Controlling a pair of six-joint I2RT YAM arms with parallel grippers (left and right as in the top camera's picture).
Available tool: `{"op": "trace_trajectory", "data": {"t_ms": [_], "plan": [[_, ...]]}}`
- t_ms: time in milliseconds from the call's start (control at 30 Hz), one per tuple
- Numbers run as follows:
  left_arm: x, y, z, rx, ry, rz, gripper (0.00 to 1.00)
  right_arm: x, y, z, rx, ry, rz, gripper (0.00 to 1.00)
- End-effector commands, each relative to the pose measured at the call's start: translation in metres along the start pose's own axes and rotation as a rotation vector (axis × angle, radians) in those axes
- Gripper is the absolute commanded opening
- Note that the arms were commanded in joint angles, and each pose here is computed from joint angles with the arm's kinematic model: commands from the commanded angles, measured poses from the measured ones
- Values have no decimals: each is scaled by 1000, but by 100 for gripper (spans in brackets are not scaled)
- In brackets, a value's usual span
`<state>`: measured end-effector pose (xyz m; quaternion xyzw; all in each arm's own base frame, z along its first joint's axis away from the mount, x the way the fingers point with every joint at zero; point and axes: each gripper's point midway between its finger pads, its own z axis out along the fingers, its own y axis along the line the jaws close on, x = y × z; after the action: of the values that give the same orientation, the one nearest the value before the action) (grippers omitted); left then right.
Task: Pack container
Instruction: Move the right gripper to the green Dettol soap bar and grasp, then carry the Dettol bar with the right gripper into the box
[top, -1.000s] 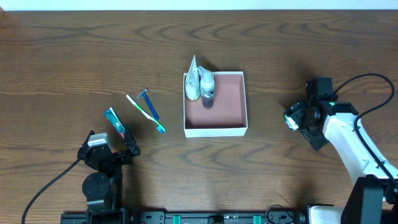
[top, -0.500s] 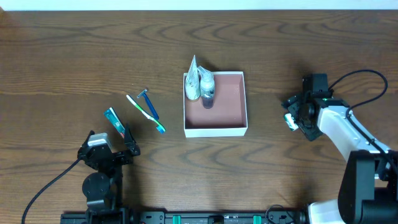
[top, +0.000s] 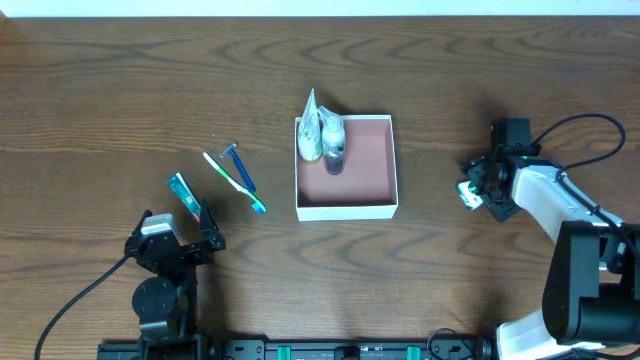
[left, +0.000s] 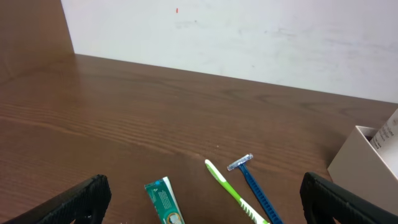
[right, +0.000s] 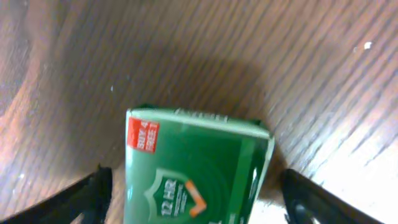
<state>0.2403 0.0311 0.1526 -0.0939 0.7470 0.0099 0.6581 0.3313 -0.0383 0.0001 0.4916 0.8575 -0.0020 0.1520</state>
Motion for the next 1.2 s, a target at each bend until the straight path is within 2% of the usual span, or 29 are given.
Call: {"op": "trace_trajectory", "data": {"t_ms": [0,133,267,433,567,700,833,1000,1167], "plan": [[17,3,2,-8,44,1,98,6,-9,13,35,32,5,65],[17,3,2,-8,44,1,98,11,-3,13,4,63,-63,47],[17,3,2,-8,44,1,98,20,3,12,-38,113,-129,40],[17,3,2,-8,44,1,98,30,19,7,-131,175,-228,38],[17,3,2,-8,44,1,98,29,48,-15,-273,193,-344,39],[17,3,2,-8,44,1,98,27,88,-62,-500,179,-515,44],[17,3,2,-8,44,1,98,28,110,-119,-684,133,-617,45],[18,3,2,-8,44,1,98,38,119,-179,-831,65,-698,45],[17,3,2,-8,44,1,98,72,129,-221,-936,56,-788,45]]}}
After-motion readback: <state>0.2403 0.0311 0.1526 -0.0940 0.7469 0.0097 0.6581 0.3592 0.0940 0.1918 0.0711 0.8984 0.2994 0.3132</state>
